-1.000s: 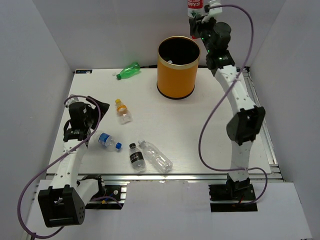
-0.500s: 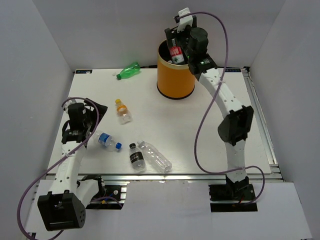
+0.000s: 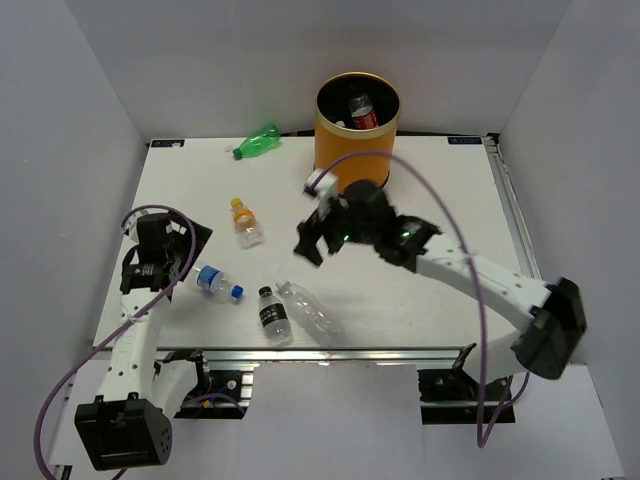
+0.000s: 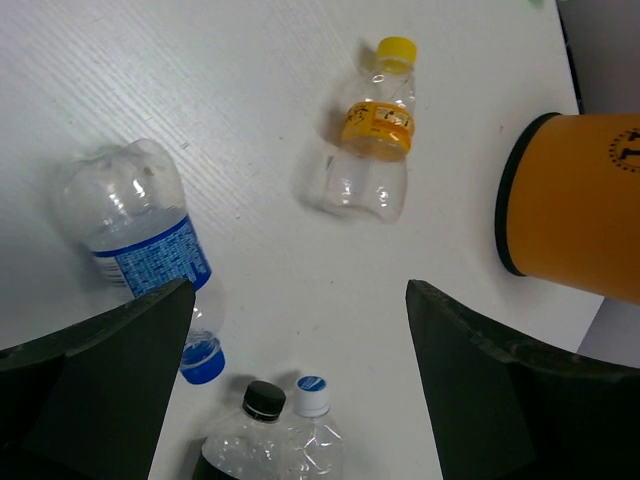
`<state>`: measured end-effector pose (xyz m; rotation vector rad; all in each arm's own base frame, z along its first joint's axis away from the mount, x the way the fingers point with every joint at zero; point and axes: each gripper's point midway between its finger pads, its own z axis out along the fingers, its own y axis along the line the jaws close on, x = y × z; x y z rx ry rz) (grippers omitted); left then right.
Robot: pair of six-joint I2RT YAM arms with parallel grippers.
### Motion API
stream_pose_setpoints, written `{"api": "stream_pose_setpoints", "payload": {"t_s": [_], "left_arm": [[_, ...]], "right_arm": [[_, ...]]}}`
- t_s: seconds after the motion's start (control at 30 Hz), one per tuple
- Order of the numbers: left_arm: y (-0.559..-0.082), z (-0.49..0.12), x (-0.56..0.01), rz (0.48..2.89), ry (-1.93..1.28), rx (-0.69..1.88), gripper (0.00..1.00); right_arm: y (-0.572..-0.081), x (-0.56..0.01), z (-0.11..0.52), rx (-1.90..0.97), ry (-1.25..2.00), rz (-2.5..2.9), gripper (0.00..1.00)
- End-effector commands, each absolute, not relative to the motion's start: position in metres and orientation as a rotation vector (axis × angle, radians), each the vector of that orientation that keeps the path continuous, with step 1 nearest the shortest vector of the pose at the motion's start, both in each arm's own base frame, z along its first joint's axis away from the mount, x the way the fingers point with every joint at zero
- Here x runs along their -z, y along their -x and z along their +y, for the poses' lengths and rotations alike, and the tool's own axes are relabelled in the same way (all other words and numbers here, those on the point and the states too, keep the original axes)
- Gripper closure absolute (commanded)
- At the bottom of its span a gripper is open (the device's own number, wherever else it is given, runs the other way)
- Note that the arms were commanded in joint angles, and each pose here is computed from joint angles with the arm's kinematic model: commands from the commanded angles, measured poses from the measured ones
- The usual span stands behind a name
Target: Put the plastic bottles in the bin
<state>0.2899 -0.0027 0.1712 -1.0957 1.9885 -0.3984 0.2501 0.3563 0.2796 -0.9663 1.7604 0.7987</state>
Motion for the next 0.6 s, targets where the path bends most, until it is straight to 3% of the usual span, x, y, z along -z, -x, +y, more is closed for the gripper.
{"api": "stream_pose_setpoints", "payload": {"t_s": [0.0,0.2,0.37,0.47,0.57], "left_arm": [[-0.274,0.002,-0.171,1.991,1.144,0.352,0.02],[-0.259,0.000,-0.156,2.014,1.172,0.353,0.02],[-0.256,0.000,-0.151,2.037,1.176,0.333,0.02],[-0.254,0.002,-0.145,2.049,1.193,0.311,0.02],[-0.255,0.002,-0.140,2.060,1.205,0.306,0.02]], "right_arm": [[-0.191,-0.185,0.365,-0.766,1.192,2.033,0.11],[-0.183,-0.090,0.352,-0.463,1.252,2.272,0.11],[-0.166,-0.048,0.372,-0.597,1.324,2.330,0.11],[-0.166,-0.029,0.380,-0.616,1.257,2.401,0.19],[-0.198,-0.036,0.379,-0.436,1.114,2.413,0.40]]}}
